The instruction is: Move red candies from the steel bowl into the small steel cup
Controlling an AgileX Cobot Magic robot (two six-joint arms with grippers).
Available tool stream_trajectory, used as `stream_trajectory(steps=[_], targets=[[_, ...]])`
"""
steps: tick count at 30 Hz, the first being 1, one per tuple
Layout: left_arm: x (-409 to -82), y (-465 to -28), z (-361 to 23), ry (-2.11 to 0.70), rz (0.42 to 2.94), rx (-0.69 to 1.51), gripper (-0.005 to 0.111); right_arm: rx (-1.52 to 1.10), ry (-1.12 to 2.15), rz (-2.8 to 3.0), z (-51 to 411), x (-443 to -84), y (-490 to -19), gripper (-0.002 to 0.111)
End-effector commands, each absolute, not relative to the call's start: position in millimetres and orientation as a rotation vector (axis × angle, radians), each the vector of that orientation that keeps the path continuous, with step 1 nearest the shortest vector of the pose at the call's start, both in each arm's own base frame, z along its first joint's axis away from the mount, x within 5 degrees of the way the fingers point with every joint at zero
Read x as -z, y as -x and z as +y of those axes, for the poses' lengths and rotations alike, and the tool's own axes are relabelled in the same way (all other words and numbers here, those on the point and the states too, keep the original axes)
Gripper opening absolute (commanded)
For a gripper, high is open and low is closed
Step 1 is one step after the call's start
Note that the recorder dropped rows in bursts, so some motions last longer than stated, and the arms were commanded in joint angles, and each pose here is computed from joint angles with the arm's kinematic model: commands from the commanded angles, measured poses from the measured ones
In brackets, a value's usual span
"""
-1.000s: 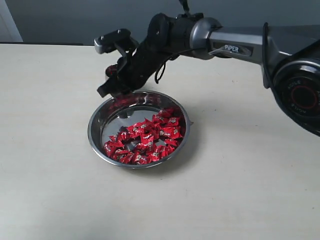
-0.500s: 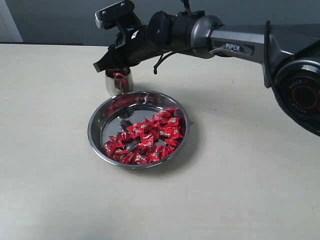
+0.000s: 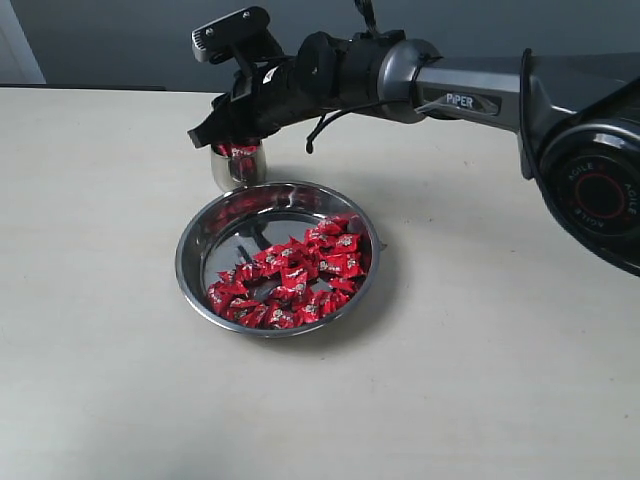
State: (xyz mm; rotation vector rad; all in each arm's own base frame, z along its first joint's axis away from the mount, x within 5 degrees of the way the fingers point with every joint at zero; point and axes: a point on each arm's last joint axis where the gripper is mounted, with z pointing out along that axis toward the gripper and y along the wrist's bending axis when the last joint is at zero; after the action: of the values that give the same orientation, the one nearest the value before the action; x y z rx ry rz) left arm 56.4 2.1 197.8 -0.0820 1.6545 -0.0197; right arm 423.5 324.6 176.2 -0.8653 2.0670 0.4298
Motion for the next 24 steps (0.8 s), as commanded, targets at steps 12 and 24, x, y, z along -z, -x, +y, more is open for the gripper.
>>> stream_trajectory(steps=[12,24], targets=[[-198,-56,2,0.086,1.645,0.022,0.000,-0.543,1.238,2.421,312,-177,-382,0.040],[-198,-56,2,0.086,1.645,0.022,0.000,-0.621,1.381,2.598,309,-153,-365,0.040]])
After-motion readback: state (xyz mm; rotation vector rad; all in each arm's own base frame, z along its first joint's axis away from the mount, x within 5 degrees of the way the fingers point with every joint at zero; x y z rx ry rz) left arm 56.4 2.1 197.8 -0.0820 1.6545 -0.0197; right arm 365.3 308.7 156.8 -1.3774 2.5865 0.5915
